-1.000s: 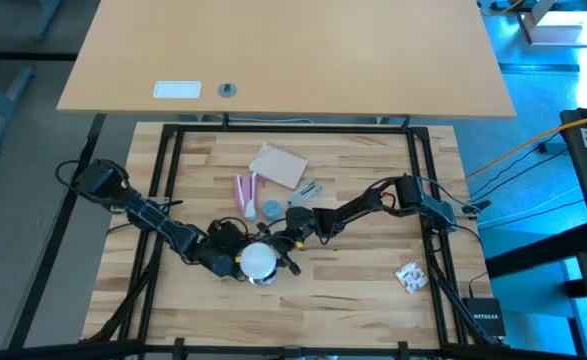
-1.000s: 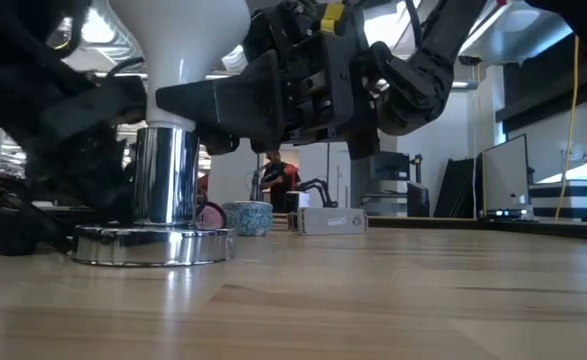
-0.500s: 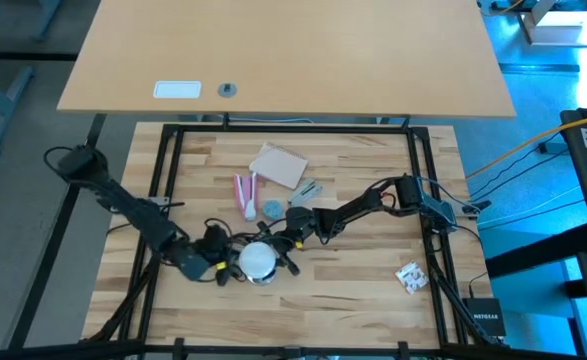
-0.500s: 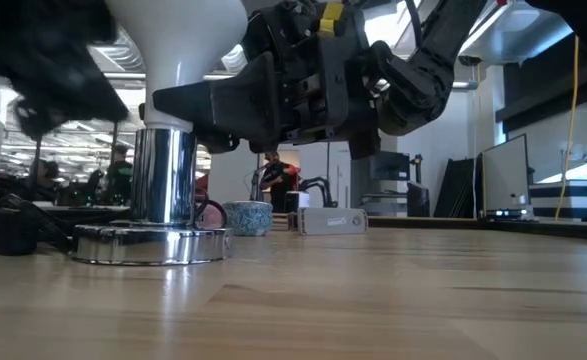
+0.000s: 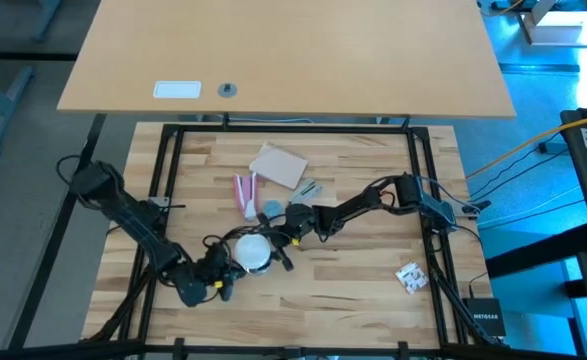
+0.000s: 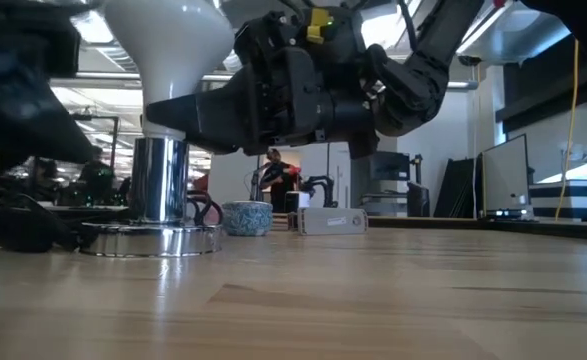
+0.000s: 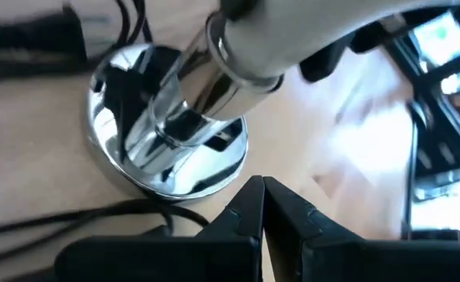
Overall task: Screw lightbulb
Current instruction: Remove the lightbulb from the lamp
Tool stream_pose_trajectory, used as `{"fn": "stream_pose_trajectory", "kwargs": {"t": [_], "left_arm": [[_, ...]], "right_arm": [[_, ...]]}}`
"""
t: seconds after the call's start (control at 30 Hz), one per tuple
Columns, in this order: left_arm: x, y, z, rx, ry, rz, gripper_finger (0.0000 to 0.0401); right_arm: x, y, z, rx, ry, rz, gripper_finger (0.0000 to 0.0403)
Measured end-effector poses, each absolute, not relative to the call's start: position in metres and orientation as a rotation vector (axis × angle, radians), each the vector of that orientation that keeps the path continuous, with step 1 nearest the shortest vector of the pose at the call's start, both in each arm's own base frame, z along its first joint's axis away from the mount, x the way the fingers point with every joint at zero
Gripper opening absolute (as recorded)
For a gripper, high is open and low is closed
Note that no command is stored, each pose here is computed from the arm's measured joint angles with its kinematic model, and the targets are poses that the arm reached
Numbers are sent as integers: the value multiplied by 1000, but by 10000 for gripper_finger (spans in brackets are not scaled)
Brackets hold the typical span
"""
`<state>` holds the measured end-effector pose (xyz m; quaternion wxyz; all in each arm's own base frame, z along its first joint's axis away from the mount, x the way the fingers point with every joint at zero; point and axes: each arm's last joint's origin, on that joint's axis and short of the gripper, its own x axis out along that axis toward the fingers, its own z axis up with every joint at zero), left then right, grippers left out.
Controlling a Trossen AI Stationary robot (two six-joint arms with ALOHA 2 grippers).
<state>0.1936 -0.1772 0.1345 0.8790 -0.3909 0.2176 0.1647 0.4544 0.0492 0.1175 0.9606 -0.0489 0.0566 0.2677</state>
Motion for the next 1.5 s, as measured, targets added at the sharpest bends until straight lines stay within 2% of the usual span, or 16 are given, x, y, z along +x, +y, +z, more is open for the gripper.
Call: {"fn": "stream_pose_trajectory", "kwargs": {"t": [0.37,0.83,1.17,1.5], "left_arm": [[204,-174,102,-867,407,472,0],[201,-164,97,-860,441,574,0],[196,-157,94,-770,465,612,0],[196,-153,105,-751,452,612,0]], "right_arm": [[462,42,127,-108,92,517,168],[462,42,124,-100,128,534,168],[460,46,121,-72,153,624,168],[460,45,119,-68,177,618,168]]}}
